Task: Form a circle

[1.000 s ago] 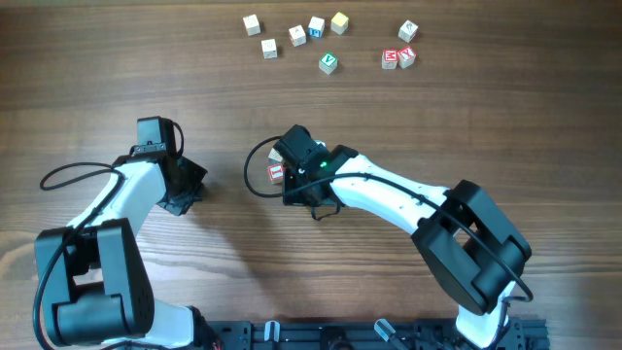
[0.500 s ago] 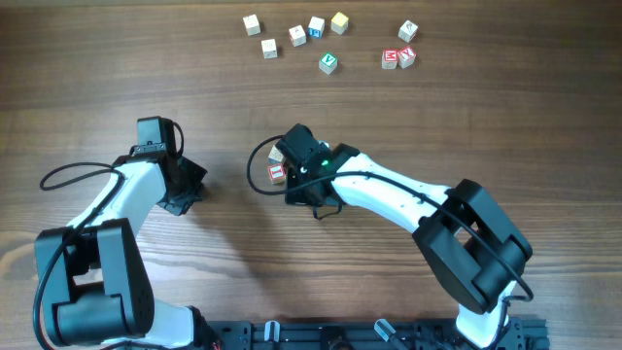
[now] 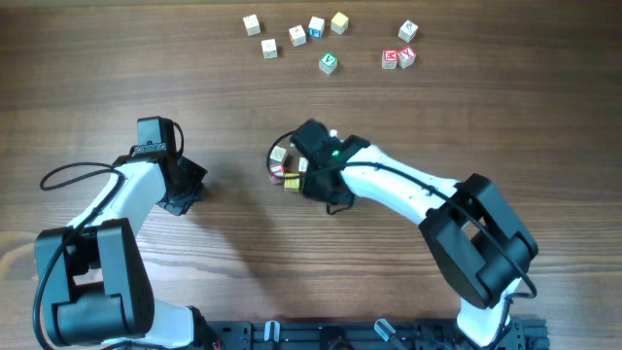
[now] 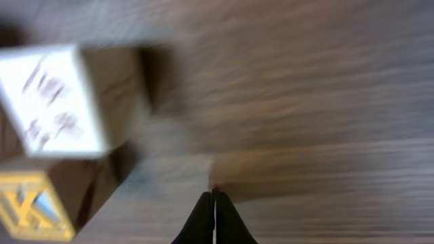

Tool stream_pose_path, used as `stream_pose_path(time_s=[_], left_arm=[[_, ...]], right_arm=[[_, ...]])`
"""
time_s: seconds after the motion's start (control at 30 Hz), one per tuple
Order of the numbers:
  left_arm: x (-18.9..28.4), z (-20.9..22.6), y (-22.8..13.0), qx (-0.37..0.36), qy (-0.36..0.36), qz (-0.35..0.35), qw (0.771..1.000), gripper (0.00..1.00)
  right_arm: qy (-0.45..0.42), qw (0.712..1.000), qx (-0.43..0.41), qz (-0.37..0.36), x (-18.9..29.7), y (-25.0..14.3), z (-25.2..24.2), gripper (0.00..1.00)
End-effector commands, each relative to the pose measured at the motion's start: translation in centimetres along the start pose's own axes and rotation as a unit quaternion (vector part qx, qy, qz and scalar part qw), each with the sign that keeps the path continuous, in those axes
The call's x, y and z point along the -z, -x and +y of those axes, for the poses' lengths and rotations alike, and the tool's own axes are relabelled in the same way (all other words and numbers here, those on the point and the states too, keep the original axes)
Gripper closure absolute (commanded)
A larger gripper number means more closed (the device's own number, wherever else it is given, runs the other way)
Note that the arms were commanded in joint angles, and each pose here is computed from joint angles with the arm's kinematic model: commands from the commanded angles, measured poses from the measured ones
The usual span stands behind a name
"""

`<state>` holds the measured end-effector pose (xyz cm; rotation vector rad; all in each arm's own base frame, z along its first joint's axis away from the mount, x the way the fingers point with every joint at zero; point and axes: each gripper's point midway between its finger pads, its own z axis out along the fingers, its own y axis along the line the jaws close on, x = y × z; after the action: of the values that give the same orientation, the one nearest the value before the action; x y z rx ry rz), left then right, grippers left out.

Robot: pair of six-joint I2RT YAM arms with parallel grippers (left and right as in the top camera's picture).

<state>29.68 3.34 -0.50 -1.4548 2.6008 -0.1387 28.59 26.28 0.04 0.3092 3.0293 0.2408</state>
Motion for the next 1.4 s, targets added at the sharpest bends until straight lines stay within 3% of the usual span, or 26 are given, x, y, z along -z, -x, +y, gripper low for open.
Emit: stream_pose_path(time_s=[0.0, 0.5, 0.63, 0.77, 1.03, 1.23, 1.37], left_arm=[[-1.2, 2.9, -0.4, 0.0, 0.054, 0.002, 0.999, 0.96], [-1.2, 2.9, -0.4, 0.0, 0.054, 0.003, 0.999, 0.96], [-1.2, 2.9, -0.4, 0.0, 0.054, 0.003, 0.999, 0.96], [-1.2, 2.9, -0.4, 0.0, 0.054, 0.003, 0.999, 0.96], [-1.2, 2.9, -0.4, 0.0, 0.054, 0.002, 0.999, 0.96], [-1.2, 2.9, -0.4, 0.0, 0.054, 0.002, 0.999, 0.96], [-1.2, 2.9, -0.4, 0.0, 0.054, 0.002, 0.999, 0.96]], right_arm=[[-0.003, 0.998, -0.05, -0.034, 1.3, 3.0, -1.5, 0.96], [0.025, 0.995, -0.039, -0.084, 1.9, 8.9, -3.6, 0.96], [0.098, 0.991, 0.038, -0.083, 2.4, 9.3, -0.4, 0.96], [0.128, 0.986, 0.054, -0.096, 2.8, 9.9, 0.9, 0.96], [0.179, 0.958, 0.093, -0.204, 4.6, 14.3, 4.1, 0.95], [0.181, 0.953, 0.123, -0.209, 6.3, 17.0, 7.0, 0.95], [0.168, 0.964, 0.101, -0.18, 4.5, 17.1, 7.0, 0.96]])
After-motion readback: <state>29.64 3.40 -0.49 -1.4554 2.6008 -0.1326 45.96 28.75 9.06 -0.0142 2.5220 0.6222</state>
